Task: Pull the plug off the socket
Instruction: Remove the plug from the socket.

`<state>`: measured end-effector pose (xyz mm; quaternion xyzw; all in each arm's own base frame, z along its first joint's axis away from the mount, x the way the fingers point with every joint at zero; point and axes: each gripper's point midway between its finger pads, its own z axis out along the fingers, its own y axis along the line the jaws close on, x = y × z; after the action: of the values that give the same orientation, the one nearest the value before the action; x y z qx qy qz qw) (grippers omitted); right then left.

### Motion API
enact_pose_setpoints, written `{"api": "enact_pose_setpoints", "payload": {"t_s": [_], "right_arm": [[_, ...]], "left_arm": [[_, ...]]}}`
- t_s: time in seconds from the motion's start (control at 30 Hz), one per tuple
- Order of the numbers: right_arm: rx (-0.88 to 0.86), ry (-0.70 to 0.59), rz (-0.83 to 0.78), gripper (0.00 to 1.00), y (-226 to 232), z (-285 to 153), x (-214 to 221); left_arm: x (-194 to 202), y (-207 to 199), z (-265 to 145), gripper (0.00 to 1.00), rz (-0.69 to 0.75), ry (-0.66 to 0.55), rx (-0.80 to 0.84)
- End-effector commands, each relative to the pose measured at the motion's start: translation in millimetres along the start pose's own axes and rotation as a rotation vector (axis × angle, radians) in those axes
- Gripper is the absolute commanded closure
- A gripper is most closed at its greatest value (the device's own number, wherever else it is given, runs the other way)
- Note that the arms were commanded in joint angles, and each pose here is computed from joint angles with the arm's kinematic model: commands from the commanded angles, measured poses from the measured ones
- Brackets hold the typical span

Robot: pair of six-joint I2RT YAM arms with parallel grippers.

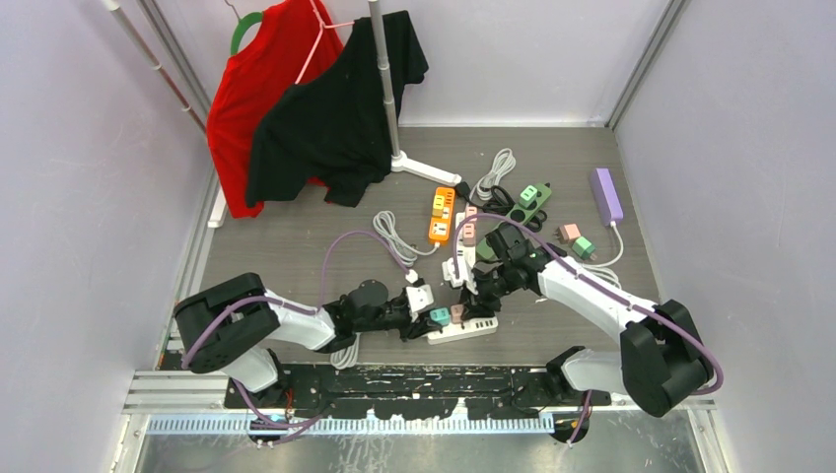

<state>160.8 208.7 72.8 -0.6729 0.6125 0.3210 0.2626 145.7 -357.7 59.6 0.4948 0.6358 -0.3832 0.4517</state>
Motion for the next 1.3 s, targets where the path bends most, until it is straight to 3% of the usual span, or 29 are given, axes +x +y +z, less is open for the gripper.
{"api": "enact_pose_setpoints", "payload": {"t_s": [0.0,0.13,0.33,0.5,0.7,0.87,1.07,1.27], "right_arm": [[0.069,-0.078,-0.010,0.99,-22,-13,-21],[0.008,-0.050,-0.082,0.99,-5,-20,-11],[-0.113,-0.122,-0.139,0.99,20,-7,-22],[-0.019,-0.182,-0.060,0.99,0,-3,-40],[0.173,-0.135,0.007,0.99,-39,-22,-32],[0.130,-0.114,-0.062,0.99,-25,-34,-23],[-0.041,-0.191,-0.119,0.99,11,-22,-31],[0.022,-0.234,-0.049,0.99,-6,-17,-50]], "left_arm": [[18,5,-1,1.00,-0.009,0.048,-0.030],[21,6,-3,1.00,-0.008,0.053,-0.040],[20,5,-2,1.00,-0.020,0.049,-0.041],[19,5,0,1.00,-0.032,0.047,-0.035],[21,4,-2,1.00,-0.036,0.050,-0.038],[21,5,-5,1.00,-0.035,0.043,-0.049],[18,5,-6,1.00,-0.041,0.036,-0.052],[18,6,-4,1.00,-0.052,0.037,-0.055]]}}
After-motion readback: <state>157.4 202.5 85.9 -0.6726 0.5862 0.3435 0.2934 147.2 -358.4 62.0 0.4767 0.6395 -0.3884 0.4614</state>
